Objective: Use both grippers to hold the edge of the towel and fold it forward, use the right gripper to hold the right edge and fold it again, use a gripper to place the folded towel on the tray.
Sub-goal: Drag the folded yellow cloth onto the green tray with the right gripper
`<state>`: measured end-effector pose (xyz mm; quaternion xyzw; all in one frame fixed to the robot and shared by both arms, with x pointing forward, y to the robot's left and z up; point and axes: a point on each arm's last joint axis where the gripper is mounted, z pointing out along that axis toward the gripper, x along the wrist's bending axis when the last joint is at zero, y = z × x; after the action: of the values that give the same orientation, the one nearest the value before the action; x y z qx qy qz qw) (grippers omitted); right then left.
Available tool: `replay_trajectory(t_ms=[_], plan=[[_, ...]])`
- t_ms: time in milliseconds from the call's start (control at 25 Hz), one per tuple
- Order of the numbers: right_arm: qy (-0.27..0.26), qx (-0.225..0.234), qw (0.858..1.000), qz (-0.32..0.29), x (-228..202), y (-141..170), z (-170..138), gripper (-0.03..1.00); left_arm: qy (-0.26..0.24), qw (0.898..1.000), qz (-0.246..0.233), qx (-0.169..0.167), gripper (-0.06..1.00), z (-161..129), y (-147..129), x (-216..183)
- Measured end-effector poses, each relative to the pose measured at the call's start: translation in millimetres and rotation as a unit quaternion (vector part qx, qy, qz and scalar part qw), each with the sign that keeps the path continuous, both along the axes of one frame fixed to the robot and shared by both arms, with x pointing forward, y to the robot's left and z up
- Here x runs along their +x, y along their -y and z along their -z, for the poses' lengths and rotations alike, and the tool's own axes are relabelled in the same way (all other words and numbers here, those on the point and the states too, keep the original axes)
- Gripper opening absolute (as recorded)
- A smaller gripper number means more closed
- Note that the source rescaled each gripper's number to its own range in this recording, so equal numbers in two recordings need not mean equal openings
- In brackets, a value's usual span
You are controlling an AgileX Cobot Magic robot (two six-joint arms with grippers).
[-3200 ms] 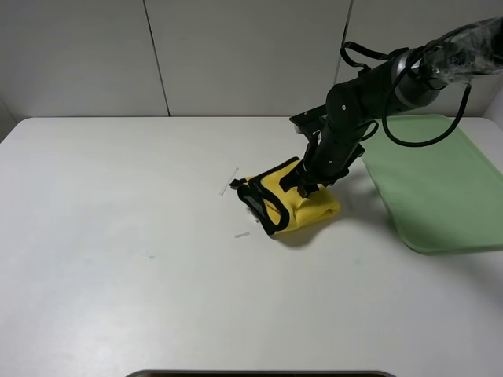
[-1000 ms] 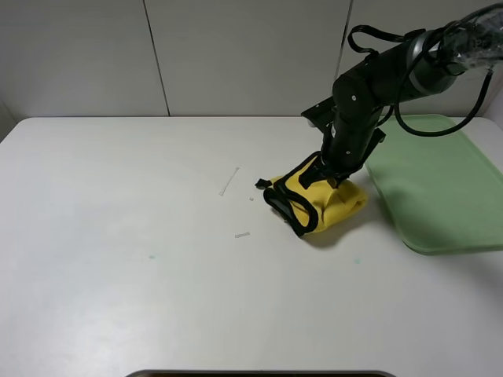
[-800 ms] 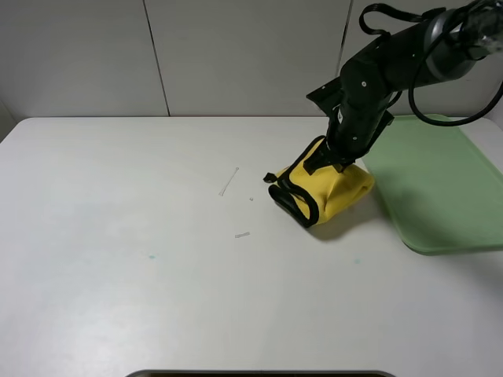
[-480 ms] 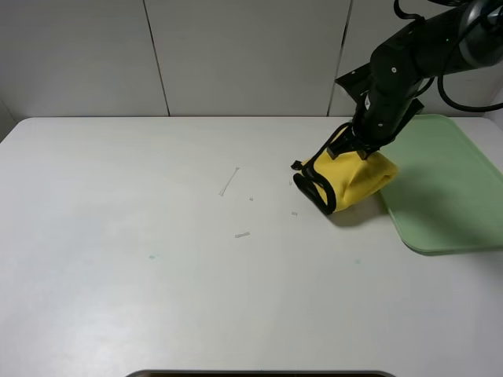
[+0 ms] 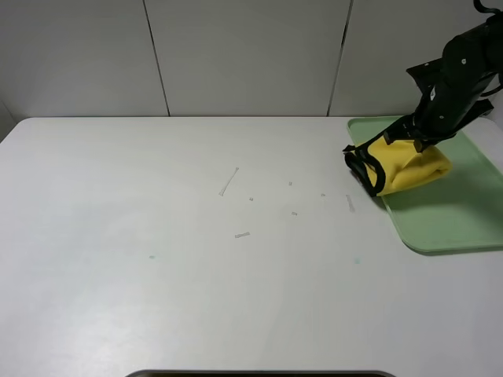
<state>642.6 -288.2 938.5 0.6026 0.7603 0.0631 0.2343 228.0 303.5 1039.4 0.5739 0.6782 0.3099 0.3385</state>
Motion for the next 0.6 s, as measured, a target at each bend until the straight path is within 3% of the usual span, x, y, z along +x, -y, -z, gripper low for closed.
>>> replay_trajectory(t_ms=[280,600], plan=[[0.011,0.005,0.999,0.043,3,38,3,0.06,0.000,1.000,0.000,0.000,1.00,0,0,0],[0.030,0.001,0.999,0.044,7,53,7,0.06,0.000,1.000,0.000,0.000,1.00,0,0,0]])
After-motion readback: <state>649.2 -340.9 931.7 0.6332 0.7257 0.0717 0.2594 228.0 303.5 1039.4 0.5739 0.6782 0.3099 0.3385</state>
